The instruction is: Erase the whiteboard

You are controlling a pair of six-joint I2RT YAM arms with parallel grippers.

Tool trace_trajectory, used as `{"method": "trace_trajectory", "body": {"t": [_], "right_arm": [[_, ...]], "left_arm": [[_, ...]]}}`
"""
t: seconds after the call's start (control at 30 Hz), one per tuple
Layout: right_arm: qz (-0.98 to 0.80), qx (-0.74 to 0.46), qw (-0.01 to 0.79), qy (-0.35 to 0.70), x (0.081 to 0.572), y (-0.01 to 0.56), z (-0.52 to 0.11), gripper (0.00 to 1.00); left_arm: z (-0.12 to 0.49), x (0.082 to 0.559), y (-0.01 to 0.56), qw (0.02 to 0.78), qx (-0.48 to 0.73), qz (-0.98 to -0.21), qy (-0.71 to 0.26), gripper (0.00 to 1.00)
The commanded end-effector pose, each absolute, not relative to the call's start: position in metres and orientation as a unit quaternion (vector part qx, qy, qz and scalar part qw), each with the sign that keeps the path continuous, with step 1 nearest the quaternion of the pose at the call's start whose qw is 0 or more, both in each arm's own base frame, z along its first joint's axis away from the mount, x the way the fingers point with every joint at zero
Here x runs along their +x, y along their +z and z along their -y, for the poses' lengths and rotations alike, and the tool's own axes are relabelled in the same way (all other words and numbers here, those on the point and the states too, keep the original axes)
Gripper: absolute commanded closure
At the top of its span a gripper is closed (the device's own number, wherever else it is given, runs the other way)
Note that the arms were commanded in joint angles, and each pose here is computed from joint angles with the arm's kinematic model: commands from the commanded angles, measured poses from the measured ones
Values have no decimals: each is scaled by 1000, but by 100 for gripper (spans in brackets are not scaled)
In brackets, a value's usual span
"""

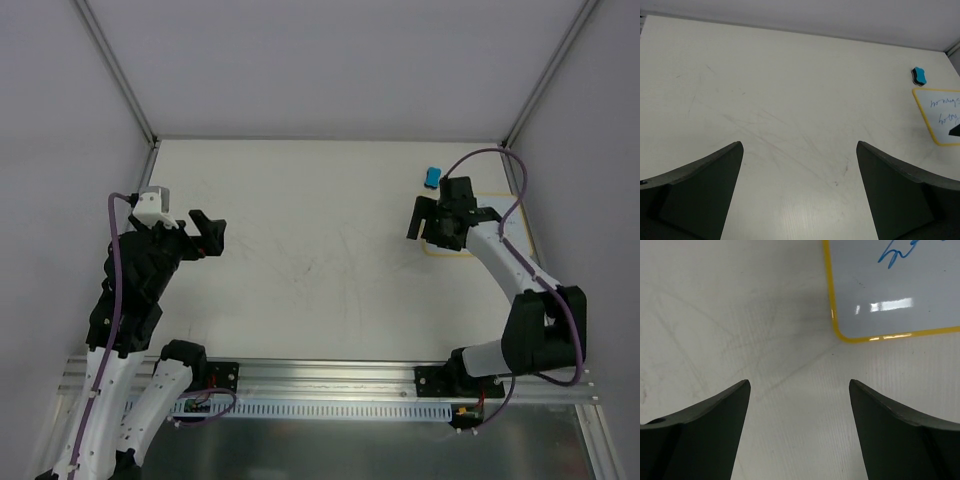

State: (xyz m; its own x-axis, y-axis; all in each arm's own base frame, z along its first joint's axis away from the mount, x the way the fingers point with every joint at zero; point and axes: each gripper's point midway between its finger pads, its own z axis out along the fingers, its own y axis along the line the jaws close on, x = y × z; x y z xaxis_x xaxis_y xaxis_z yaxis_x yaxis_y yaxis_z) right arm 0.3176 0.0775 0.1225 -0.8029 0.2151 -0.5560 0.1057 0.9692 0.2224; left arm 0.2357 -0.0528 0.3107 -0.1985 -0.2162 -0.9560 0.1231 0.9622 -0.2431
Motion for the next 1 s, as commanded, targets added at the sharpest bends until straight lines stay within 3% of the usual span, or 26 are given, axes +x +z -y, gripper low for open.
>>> {"method": "trace_trajectory", "body": {"t": [0.0, 0.13, 0.43, 0.8, 0.97], "right_arm": [[-938, 130, 320, 42, 353, 118, -65, 16], [-949, 154, 274, 7, 369, 77, -62, 27], [-948, 206, 241, -3, 391, 46, -66, 49], [-950, 227, 212, -36, 380, 17, -57, 52], [-958, 195, 208, -22, 374, 19, -71, 69]], "left_arm": [[68, 234, 306, 621, -18, -764, -172, 1], [69, 233, 299, 614, -19, -770, -172, 1], [67, 231, 290, 606, -20, -778, -168, 1], [64, 235, 291, 603, -16, -783, -151, 1], [63, 237, 288, 599, -16, -787, -148, 1]]}}
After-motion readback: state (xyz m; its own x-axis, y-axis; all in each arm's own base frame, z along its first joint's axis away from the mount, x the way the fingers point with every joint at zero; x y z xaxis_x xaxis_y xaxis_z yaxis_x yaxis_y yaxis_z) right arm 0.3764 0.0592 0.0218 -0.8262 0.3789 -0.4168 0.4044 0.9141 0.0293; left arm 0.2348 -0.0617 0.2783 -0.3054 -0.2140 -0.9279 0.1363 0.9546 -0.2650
